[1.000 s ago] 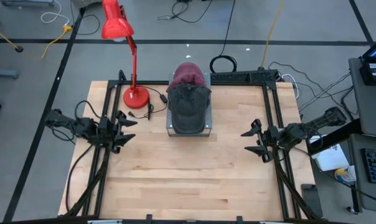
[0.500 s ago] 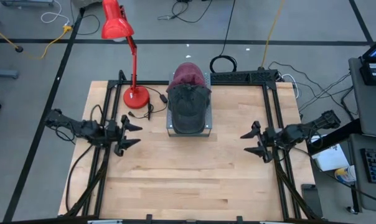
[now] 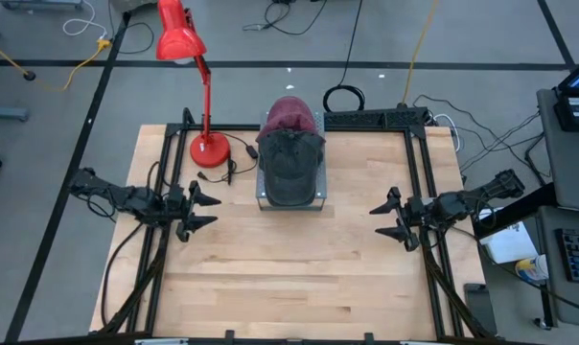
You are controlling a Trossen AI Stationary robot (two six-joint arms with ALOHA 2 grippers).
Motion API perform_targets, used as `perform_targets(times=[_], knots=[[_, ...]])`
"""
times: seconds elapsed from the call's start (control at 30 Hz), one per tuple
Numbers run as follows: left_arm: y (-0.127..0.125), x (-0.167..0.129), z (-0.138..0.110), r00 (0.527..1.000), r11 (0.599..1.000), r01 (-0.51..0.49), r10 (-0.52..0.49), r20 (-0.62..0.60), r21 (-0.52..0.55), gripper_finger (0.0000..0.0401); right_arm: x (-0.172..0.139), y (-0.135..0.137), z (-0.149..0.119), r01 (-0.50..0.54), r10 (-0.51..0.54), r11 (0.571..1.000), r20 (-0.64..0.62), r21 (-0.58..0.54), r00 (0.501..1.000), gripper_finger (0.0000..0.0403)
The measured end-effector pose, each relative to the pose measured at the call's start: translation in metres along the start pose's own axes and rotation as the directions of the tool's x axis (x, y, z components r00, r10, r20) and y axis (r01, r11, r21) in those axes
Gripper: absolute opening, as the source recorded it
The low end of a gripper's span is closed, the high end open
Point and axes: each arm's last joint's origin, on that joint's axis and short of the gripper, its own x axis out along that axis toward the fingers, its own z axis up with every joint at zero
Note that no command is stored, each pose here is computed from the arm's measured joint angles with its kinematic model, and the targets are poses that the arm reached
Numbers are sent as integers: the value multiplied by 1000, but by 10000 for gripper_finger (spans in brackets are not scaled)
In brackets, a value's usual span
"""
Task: Pick & Place hat
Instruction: Return to Home Position
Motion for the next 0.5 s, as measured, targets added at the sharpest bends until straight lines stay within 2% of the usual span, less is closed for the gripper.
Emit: perform_targets(times=[0.5], knots=[[0, 0, 0, 1000, 1000, 1, -1, 3, 0, 269, 0, 0, 0, 0, 0, 1000, 0, 0, 1000, 261]])
